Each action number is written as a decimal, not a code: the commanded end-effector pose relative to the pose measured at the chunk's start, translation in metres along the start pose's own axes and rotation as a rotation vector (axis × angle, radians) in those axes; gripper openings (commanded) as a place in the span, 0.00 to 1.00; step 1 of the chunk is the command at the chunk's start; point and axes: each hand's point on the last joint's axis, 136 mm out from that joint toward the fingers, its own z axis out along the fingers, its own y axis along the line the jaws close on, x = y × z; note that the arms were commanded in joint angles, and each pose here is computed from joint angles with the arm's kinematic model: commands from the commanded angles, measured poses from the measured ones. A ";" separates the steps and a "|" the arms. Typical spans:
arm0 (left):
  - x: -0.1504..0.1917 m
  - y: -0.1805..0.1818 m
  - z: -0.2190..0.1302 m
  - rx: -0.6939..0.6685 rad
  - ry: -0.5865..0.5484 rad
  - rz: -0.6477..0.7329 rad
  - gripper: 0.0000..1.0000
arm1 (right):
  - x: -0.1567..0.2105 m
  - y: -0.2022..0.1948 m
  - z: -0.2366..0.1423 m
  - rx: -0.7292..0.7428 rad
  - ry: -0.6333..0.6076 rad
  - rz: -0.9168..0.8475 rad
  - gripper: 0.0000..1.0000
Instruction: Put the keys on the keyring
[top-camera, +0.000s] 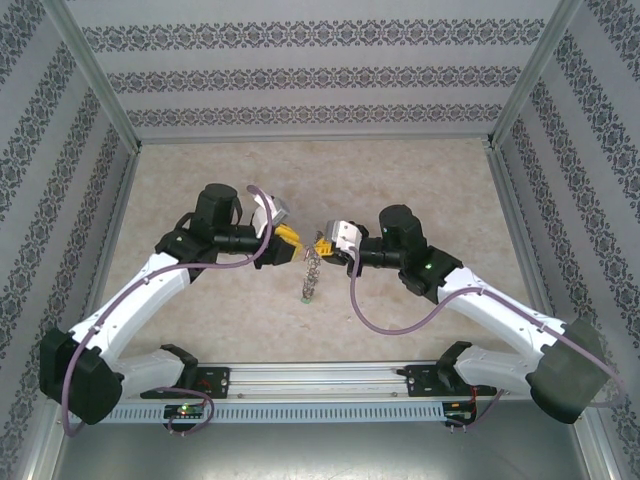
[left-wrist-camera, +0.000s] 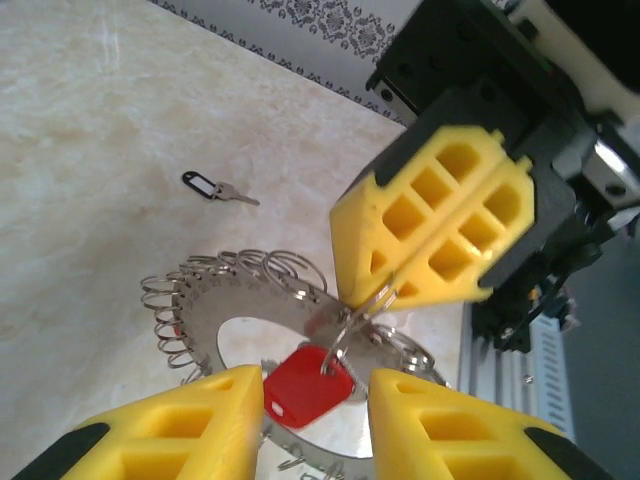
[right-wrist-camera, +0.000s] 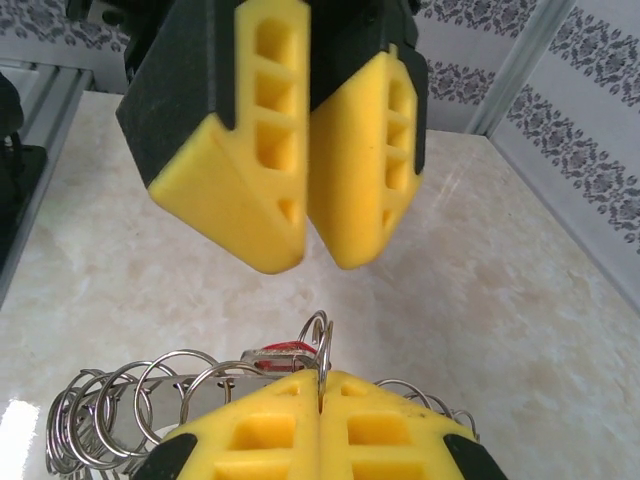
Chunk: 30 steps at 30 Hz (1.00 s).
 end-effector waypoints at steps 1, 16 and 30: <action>-0.017 0.004 -0.013 -0.089 -0.095 0.247 0.34 | -0.022 0.005 -0.002 -0.084 -0.096 0.002 0.00; -0.019 -0.011 0.007 0.124 -0.099 0.409 0.39 | -0.021 0.004 0.006 -0.172 -0.112 0.002 0.00; -0.003 -0.010 0.014 0.176 -0.019 0.386 0.36 | -0.026 0.000 0.006 -0.167 -0.120 0.008 0.00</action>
